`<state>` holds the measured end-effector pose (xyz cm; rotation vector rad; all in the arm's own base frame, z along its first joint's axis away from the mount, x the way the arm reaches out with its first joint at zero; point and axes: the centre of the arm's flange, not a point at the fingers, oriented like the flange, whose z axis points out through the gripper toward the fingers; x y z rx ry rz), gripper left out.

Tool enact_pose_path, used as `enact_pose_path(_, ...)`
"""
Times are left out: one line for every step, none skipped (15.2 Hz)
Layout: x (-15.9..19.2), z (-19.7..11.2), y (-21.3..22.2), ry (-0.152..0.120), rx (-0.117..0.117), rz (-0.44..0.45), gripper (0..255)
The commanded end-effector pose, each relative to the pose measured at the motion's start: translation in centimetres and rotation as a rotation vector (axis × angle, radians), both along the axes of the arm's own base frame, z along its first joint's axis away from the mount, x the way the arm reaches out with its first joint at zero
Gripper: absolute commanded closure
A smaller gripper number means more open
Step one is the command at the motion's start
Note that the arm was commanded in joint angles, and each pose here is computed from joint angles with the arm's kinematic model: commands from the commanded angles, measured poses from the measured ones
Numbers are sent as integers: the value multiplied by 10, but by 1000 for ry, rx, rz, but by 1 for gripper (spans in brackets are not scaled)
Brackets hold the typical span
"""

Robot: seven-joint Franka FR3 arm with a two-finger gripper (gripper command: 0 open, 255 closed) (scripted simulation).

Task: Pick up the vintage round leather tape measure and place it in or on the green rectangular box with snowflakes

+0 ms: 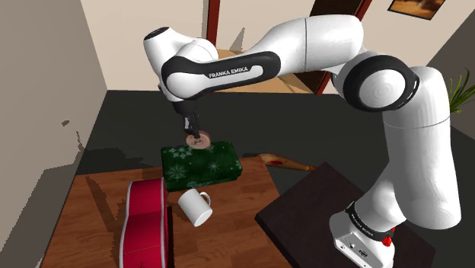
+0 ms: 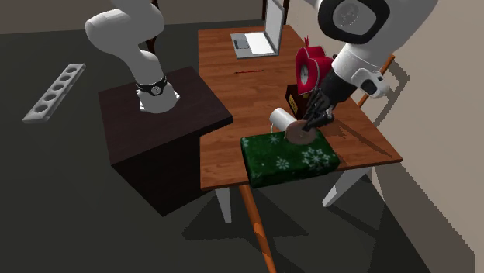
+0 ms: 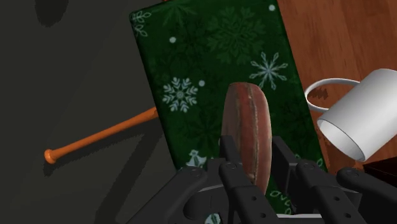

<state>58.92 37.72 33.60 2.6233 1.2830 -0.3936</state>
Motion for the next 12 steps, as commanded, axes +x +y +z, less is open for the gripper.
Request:
enact_pose_path(1, -10, 1, 0, 0, 0, 255)
enact_pose_path(1, -16, 1, 0, 0, 0, 255)
enact_pose_path(1, -21, 2, 0, 0, 0, 255)
enact_pose_path(1, -26, 2, 0, 0, 0, 255)
enact_pose_path(1, -31, 2, 0, 0, 0, 255)
enact_pose_path(1, -37, 2, 0, 0, 0, 255)
enact_pose_path(1, -42, 2, 0, 0, 0, 255)
enact_pose_path(1, -47, 2, 0, 0, 0, 255)
enact_pose_path(1, -53, 2, 0, 0, 0, 255)
enact_pose_path(1, -58, 2, 0, 0, 0, 255)
enact_pose_path(1, -63, 2, 0, 0, 0, 255)
enact_pose_path(1, -68, 2, 0, 0, 0, 255)
